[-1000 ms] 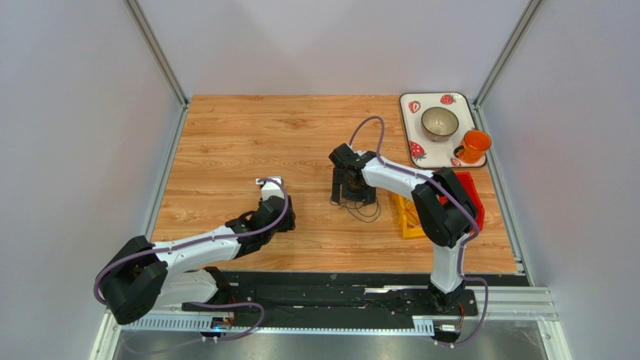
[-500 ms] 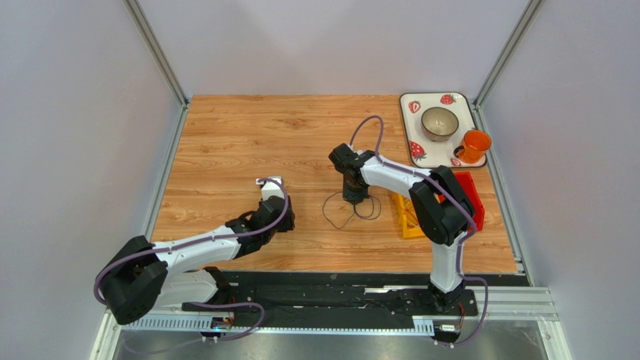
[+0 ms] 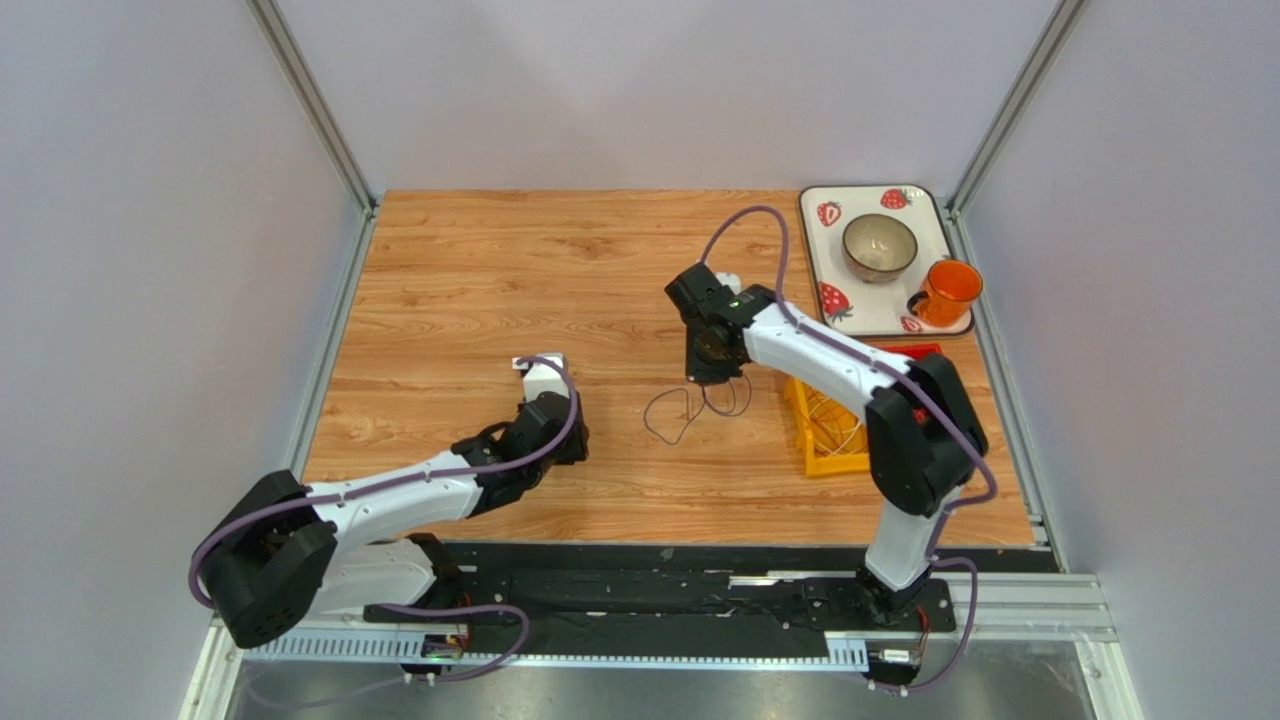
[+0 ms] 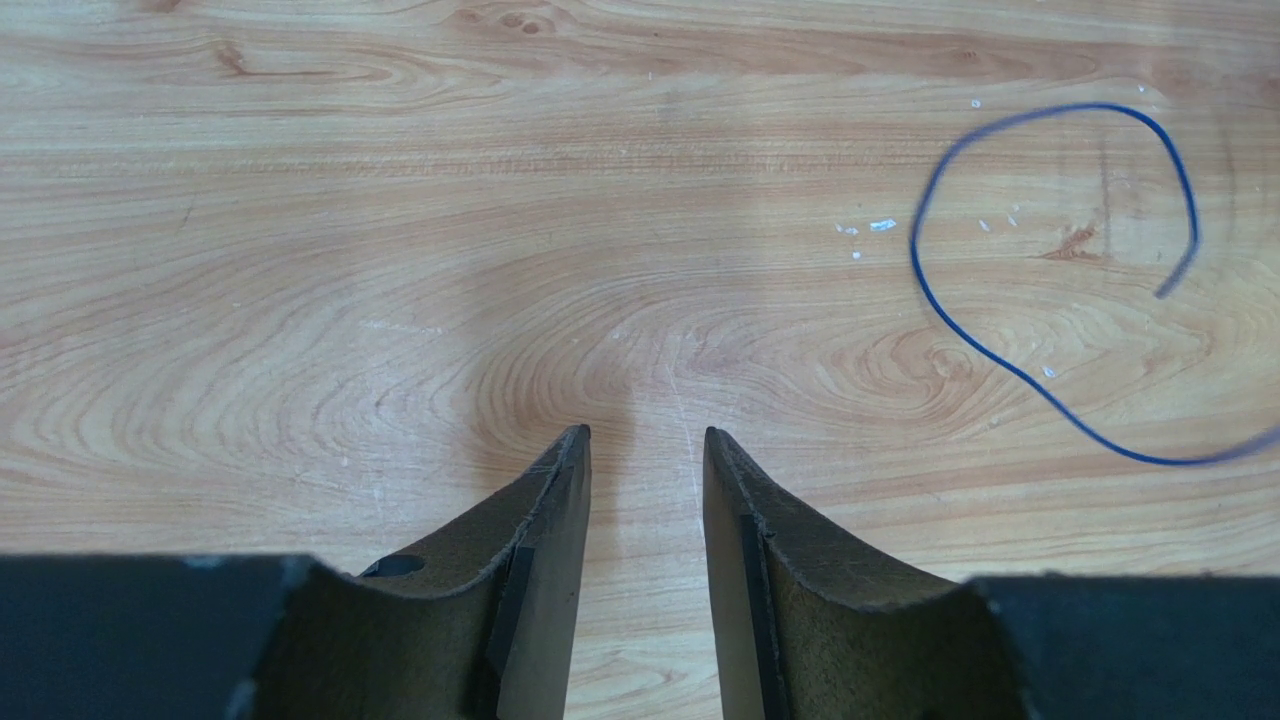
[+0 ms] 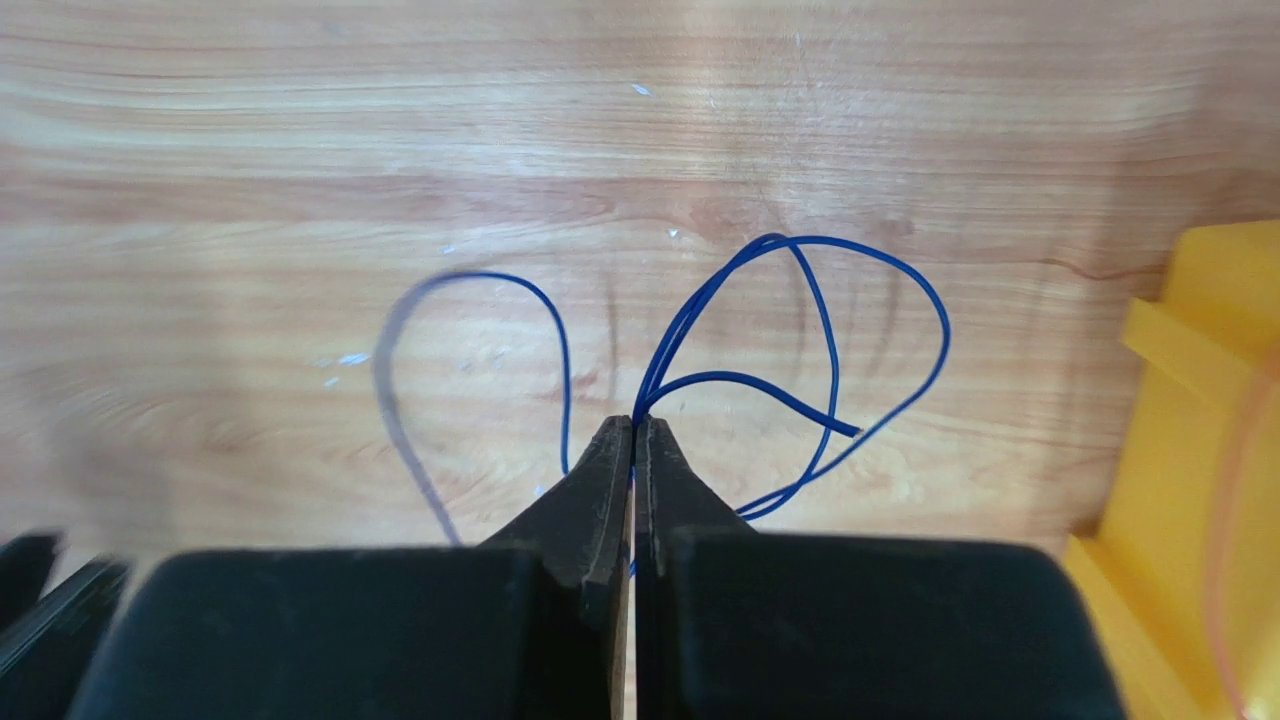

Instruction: Untangle the cables

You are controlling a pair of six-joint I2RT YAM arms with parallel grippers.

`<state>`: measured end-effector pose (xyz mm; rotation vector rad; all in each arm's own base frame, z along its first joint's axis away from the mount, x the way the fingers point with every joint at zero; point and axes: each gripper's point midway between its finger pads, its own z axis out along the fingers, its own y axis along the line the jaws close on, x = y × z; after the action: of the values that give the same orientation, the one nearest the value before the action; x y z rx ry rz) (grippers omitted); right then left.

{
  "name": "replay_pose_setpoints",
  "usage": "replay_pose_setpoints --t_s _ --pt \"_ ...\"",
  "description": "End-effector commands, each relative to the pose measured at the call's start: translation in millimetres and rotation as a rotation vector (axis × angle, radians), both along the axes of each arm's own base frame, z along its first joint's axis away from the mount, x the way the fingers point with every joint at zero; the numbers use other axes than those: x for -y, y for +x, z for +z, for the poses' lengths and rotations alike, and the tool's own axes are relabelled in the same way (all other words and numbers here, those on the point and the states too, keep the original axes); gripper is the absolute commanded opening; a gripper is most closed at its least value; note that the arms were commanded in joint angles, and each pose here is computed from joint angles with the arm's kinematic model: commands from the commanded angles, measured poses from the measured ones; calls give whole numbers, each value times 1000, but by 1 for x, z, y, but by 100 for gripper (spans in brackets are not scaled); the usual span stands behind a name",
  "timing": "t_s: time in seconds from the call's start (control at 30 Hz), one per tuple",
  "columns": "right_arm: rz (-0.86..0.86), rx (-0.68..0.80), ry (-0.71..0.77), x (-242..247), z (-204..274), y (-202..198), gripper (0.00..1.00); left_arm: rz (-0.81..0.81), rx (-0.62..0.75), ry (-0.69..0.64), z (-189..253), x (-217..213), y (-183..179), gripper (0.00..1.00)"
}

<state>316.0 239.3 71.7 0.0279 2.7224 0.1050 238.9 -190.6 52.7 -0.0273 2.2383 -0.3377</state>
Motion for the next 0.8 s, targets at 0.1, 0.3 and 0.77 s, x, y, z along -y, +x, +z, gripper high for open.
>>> replay_pose_setpoints --t_s 0.1,0.3,0.77 --pt "5 245 62 28 116 -2 0 1 38 -39 16 9 9 42" --pt "-52 364 57 78 162 -20 0 4 33 -35 15 9 9 40" --pt "-309 628 -26 193 249 -49 0 6 24 -25 13 10 10 38"
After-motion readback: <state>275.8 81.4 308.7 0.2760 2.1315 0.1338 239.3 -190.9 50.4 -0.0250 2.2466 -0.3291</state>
